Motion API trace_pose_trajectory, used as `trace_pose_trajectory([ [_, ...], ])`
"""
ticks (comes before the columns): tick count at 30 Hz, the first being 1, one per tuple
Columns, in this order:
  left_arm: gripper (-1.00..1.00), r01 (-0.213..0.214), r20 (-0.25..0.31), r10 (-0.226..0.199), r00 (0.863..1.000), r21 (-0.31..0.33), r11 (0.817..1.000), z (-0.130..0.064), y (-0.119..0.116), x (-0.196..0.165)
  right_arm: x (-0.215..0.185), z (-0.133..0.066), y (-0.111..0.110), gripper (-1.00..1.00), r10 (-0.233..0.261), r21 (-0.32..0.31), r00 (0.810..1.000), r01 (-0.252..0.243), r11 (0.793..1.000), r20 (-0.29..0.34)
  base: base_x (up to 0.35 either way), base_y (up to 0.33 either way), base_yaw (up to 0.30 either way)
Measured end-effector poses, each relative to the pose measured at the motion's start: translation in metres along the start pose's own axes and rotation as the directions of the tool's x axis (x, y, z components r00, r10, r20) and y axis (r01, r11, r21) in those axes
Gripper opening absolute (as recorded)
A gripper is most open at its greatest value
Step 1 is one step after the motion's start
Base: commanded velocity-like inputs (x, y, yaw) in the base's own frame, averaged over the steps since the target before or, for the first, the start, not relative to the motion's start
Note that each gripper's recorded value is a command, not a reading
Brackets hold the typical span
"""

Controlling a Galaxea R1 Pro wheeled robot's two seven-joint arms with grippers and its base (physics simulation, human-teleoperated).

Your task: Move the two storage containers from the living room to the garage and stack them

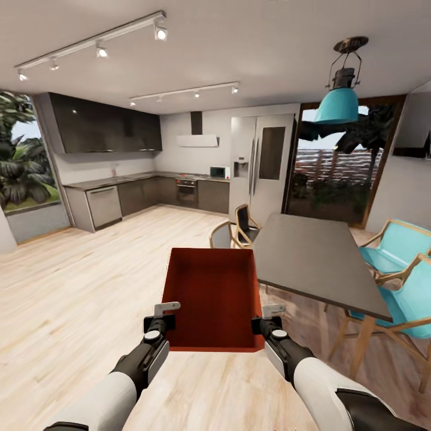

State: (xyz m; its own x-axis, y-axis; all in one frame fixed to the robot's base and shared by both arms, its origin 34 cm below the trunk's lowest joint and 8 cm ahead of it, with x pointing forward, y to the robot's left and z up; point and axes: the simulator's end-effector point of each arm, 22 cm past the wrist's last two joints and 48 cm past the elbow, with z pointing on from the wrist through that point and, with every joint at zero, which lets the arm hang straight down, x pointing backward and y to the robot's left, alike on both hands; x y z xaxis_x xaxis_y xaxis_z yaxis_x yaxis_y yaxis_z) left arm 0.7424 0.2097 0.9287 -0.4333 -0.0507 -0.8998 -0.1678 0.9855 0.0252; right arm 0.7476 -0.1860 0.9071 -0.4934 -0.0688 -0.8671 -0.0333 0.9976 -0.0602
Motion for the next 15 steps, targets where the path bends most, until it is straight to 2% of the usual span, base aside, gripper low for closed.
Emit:
trace_pose_trajectory([
  [15,-1.0,0.0,0.0,0.0,1.0,0.0,1.0,-0.0001,-0.0001,0.0002,0.0,0.0,-0.0001,-1.0,0.0,0.0,1.0,0.0,1.0,0.0,0.0,0.0,-0.283],
])
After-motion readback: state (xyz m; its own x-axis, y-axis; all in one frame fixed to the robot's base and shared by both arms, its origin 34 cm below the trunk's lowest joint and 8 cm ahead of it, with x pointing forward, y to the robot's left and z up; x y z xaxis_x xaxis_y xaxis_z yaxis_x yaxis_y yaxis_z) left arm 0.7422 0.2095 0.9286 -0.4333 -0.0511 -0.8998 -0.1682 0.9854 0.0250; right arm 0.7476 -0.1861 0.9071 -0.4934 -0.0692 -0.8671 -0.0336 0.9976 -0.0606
